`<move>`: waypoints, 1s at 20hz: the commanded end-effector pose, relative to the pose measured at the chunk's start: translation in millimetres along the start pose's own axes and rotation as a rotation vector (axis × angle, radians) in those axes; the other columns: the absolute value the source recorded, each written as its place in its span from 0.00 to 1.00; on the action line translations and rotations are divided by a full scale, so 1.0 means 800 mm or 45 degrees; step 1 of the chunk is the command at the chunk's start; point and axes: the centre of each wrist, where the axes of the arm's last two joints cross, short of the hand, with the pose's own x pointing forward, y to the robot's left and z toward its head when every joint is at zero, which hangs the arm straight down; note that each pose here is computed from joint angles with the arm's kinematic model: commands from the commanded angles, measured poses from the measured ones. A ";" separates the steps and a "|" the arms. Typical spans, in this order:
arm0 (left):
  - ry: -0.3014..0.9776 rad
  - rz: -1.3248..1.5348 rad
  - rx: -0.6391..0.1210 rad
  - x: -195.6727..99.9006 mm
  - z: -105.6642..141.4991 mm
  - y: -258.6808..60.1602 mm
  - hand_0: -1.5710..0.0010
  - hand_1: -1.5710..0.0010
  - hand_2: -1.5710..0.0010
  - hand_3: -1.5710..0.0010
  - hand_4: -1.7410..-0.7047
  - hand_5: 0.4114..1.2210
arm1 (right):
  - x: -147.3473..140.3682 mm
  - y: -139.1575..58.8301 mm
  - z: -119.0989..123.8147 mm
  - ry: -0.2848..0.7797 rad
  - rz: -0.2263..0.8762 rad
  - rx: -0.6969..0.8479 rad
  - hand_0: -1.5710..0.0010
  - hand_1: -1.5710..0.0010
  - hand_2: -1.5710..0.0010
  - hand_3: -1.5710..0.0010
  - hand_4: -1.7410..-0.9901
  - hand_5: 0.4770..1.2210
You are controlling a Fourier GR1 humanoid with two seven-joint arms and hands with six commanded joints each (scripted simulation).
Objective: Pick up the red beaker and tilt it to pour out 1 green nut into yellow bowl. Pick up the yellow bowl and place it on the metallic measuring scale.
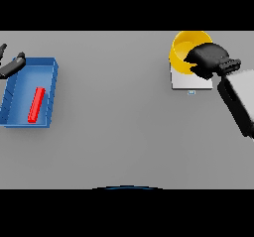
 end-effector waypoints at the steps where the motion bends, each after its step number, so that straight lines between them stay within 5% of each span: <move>1: 0.009 -0.003 0.001 0.002 -0.001 -0.001 1.00 1.00 1.00 1.00 0.85 0.45 | -0.007 0.005 -0.002 0.015 -0.013 -0.002 0.00 0.00 0.05 0.25 0.00 1.00; 14: 0.017 -0.031 0.001 0.002 -0.001 -0.001 1.00 1.00 1.00 1.00 0.87 0.46 | -0.032 0.044 -0.014 0.044 -0.087 0.074 0.00 0.00 0.13 0.08 0.00 1.00; 16: 0.019 -0.034 0.000 0.006 -0.004 -0.003 1.00 1.00 1.00 1.00 0.87 0.45 | -0.029 0.046 -0.016 0.057 -0.103 0.076 0.00 0.05 0.09 0.21 0.00 1.00; 17: 0.019 -0.030 0.000 0.004 -0.003 -0.001 1.00 1.00 1.00 1.00 0.87 0.45 | -0.031 0.047 -0.015 0.064 -0.103 0.084 0.01 0.09 0.15 0.29 0.08 1.00; 18: 0.021 -0.025 -0.009 0.002 -0.003 -0.004 1.00 1.00 1.00 1.00 0.87 0.45 | -0.031 0.047 -0.015 0.080 -0.108 0.091 0.06 0.18 0.25 0.39 0.14 0.90; 20: 0.021 -0.022 -0.002 0.007 -0.003 0.001 1.00 1.00 1.00 1.00 0.88 0.44 | -0.031 0.046 -0.016 0.094 -0.161 0.100 0.27 0.39 0.46 0.56 0.24 0.72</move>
